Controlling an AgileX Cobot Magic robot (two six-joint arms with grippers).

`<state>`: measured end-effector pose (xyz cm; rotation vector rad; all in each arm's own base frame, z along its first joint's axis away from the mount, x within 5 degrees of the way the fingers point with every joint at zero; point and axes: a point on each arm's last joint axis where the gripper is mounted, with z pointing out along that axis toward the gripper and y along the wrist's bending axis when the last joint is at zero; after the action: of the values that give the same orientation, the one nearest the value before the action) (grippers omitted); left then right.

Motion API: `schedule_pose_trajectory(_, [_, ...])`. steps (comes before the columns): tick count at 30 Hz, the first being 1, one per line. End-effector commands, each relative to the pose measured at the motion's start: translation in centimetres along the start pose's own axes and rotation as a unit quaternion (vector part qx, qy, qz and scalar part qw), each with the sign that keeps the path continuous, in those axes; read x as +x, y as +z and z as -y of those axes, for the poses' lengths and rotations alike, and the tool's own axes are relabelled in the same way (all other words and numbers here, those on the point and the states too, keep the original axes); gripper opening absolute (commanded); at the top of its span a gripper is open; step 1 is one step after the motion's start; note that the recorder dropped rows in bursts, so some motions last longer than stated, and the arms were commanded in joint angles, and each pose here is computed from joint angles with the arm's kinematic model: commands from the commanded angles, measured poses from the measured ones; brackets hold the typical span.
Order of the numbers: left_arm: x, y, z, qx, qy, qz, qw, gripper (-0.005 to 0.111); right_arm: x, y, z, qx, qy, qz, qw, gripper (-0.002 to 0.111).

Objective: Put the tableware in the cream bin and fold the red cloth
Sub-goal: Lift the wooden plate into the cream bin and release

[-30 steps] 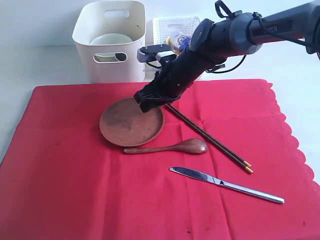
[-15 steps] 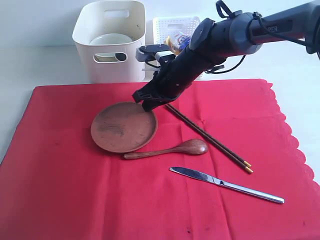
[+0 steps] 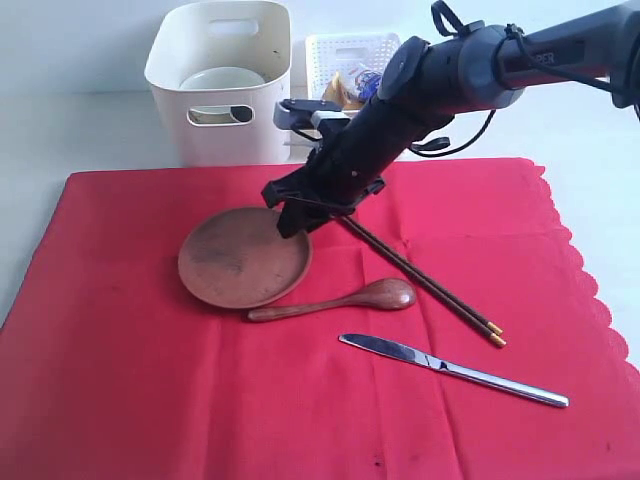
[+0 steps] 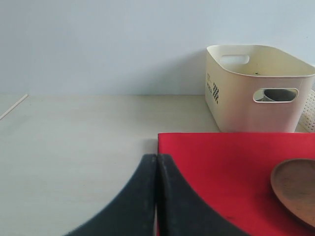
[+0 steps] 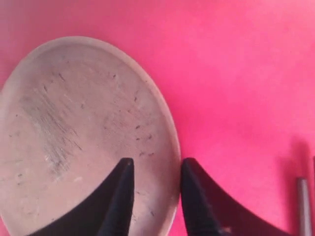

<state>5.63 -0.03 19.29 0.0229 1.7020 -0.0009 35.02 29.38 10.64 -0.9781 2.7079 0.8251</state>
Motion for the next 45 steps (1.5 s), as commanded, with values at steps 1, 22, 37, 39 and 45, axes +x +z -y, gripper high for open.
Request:
schedule_pose_trajectory(1, [-0.1,-0.1,0.0,0.002,-0.001,0.006,1.000,0.001,0.3,0.0,-0.1,-0.004,-0.005,-0.014,1.000,0.033])
schedule_pose_trajectory(22, [-0.1,-0.1,0.0,0.002,-0.001,0.006,1.000,0.001,1.0,1.2,0.3,-0.013,0.006,-0.040,0.999,0.000])
schedule_pose_trajectory(37, [-0.1,-0.1,0.0,0.002,-0.001,0.006,1.000,0.001,-2.8,-2.7,-3.3,-0.107,0.019,0.004,0.994,0.000])
schedule_pose_trajectory(39, [-0.1,-0.1,0.0,0.002,-0.001,0.006,1.000,0.001,-3.1,-2.9,-3.5,-0.108,0.026,0.007,0.994,0.000])
schedule_pose_trajectory(45, [-0.1,-0.1,0.0,0.002,-0.001,0.006,1.000,0.001,-4.1,-4.3,-4.1,-0.162,0.043,0.018,0.986,0.000])
